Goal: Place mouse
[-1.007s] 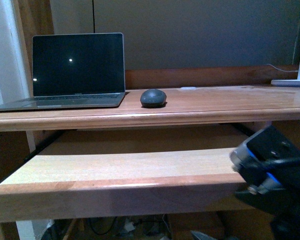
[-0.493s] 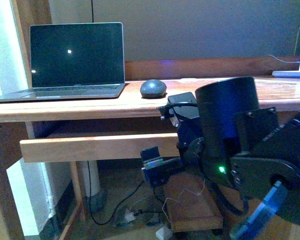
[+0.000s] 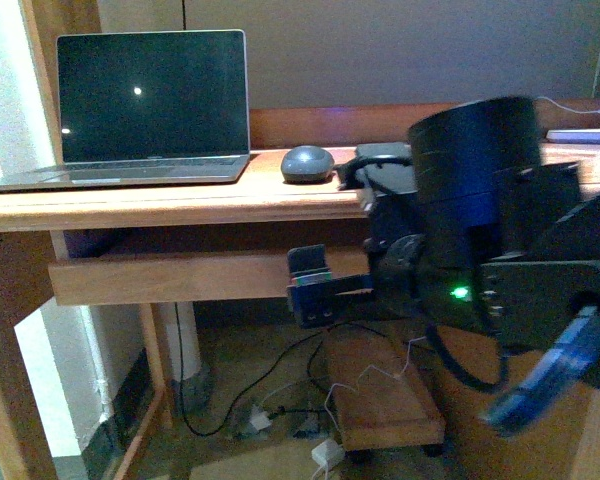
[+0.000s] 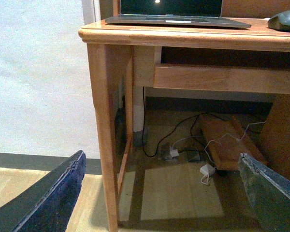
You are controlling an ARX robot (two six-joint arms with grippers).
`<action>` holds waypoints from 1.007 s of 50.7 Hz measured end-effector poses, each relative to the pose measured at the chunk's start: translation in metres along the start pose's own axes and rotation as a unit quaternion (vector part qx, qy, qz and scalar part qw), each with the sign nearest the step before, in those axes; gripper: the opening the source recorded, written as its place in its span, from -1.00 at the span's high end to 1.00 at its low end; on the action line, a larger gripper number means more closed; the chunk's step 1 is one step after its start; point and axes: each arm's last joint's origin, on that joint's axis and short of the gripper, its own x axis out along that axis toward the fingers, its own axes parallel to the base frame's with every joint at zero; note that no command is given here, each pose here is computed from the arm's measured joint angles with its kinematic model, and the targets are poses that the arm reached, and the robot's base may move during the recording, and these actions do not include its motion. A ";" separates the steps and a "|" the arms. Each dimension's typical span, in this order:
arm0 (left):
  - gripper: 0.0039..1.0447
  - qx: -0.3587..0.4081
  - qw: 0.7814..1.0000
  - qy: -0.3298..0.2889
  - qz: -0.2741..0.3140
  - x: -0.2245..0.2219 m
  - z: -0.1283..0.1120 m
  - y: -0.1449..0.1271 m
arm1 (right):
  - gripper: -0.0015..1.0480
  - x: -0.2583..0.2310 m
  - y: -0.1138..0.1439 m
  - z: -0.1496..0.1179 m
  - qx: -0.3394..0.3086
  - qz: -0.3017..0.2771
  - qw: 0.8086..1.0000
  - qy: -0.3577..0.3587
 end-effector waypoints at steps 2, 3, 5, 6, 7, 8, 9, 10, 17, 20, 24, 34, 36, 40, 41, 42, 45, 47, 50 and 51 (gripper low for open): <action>-0.86 0.000 1.000 0.000 0.000 0.000 0.000 0.000 | -0.86 -0.011 -0.004 0.003 0.008 -0.001 1.000 -0.003; -0.86 0.000 1.000 0.000 0.000 0.000 0.000 0.000 | -0.86 -0.024 -0.008 0.005 0.017 -0.001 1.000 -0.004; -0.86 0.000 1.000 0.000 0.000 0.000 0.000 0.000 | -0.86 -0.043 -0.011 0.008 0.030 0.003 1.000 -0.004; -0.86 0.000 1.000 0.000 0.000 0.000 0.000 0.000 | -0.86 -0.053 -0.013 0.009 0.036 0.005 0.999 -0.007; -0.86 0.000 1.000 0.000 0.000 0.000 0.000 0.000 | -0.86 -0.058 -0.014 0.009 0.038 0.007 0.999 -0.008; -0.86 0.000 1.000 0.000 0.000 0.000 0.000 0.000 | -0.86 -0.068 -0.015 0.010 0.045 0.009 0.999 -0.008; -0.86 0.000 1.000 0.000 0.000 0.000 0.000 0.000 | -0.86 -0.074 -0.016 0.010 0.049 0.011 0.999 -0.009; -0.86 0.000 1.000 0.000 0.000 0.000 0.000 0.000 | -0.86 -0.084 -0.017 0.010 0.053 0.014 0.998 -0.010; -0.86 0.000 1.000 0.000 0.000 0.000 0.000 0.000 | -0.86 -0.143 -0.024 0.006 0.083 0.022 0.996 -0.018; -0.86 0.000 1.000 0.000 0.000 0.000 0.000 0.000 | -0.86 -0.168 -0.027 0.001 0.100 0.024 0.994 -0.022; -0.86 0.000 1.000 0.000 0.000 0.000 0.000 0.000 | -0.86 -0.199 -0.030 -0.008 0.113 0.017 0.993 -0.029; -0.86 0.000 1.000 0.000 0.000 0.000 0.000 0.000 | -0.86 -0.260 -0.041 -0.038 0.152 0.009 0.987 -0.049; -0.86 0.000 1.000 0.000 0.000 0.000 0.000 0.000 | -0.86 -0.268 -0.043 -0.043 0.159 0.008 0.986 -0.051; -0.86 0.000 1.000 0.000 0.000 0.000 0.000 0.000 | -0.86 -0.282 -0.047 -0.051 0.166 0.008 0.984 -0.058; -0.86 0.000 1.000 0.000 0.000 0.000 0.000 0.000 | -0.86 -0.283 -0.048 -0.052 0.168 0.010 0.984 -0.058; -0.86 0.000 1.000 0.000 0.000 0.000 0.000 0.000 | -0.86 -0.285 -0.049 -0.055 0.172 0.013 0.983 -0.058; -0.86 0.000 1.000 0.000 0.000 0.000 0.000 0.000 | -0.86 -0.289 -0.054 -0.062 0.179 0.009 0.982 -0.059; -0.86 0.000 1.000 0.000 0.000 0.000 0.000 0.000 | -0.86 -0.291 -0.058 -0.068 0.182 0.007 0.981 -0.061; -0.86 0.000 1.000 0.000 0.000 0.000 0.000 0.000 | -0.86 -0.292 -0.063 -0.073 0.189 0.005 0.980 -0.061; -0.86 0.000 1.000 0.000 0.000 0.000 0.000 0.000 | -0.85 -0.292 -0.065 -0.076 0.187 -0.004 0.980 -0.065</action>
